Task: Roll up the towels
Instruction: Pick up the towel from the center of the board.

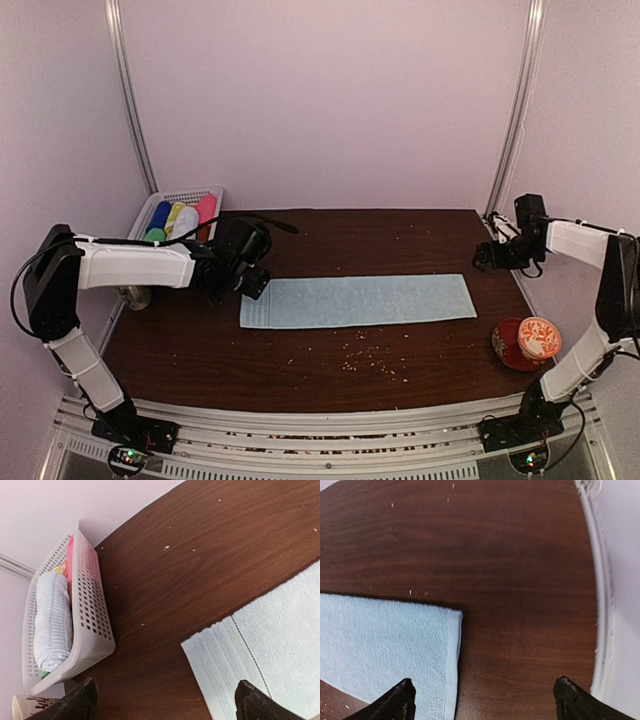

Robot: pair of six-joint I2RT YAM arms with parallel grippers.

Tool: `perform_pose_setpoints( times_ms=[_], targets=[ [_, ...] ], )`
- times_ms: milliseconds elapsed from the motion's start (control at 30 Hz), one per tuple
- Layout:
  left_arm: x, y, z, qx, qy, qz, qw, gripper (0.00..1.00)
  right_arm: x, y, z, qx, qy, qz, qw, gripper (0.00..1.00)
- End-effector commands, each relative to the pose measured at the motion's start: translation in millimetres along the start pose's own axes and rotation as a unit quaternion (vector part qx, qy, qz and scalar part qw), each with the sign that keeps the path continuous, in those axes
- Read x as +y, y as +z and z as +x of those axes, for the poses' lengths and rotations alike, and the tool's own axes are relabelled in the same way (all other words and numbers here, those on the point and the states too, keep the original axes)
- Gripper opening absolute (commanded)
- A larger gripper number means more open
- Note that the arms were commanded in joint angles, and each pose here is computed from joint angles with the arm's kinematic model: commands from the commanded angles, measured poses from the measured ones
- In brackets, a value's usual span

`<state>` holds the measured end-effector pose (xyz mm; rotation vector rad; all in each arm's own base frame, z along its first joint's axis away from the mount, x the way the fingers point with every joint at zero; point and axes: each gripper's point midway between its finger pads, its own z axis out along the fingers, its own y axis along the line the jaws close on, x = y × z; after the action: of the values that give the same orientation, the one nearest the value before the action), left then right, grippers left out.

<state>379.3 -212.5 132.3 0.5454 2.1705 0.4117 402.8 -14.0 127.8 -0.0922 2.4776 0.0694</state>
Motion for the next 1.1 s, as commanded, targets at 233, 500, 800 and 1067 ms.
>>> perform_pose_setpoints(
  times_ms=[233,500,800,1067],
  targets=[
    [-7,-19,9,-0.017,-0.02,0.004,1.0,0.98,39,42,81,0.134,0.086,-0.155,0.975,0.83],
    [0,-26,6,-0.019,-0.022,-0.011,1.0,0.98,56,52,102,0.16,0.107,-0.184,0.964,0.74],
    [7,-30,8,-0.014,-0.018,-0.029,0.999,0.98,67,60,116,0.173,0.103,-0.17,0.965,0.63],
    [8,-28,10,-0.005,-0.011,-0.041,0.999,0.98,52,74,125,0.181,0.11,-0.111,0.971,0.45]
  ],
)
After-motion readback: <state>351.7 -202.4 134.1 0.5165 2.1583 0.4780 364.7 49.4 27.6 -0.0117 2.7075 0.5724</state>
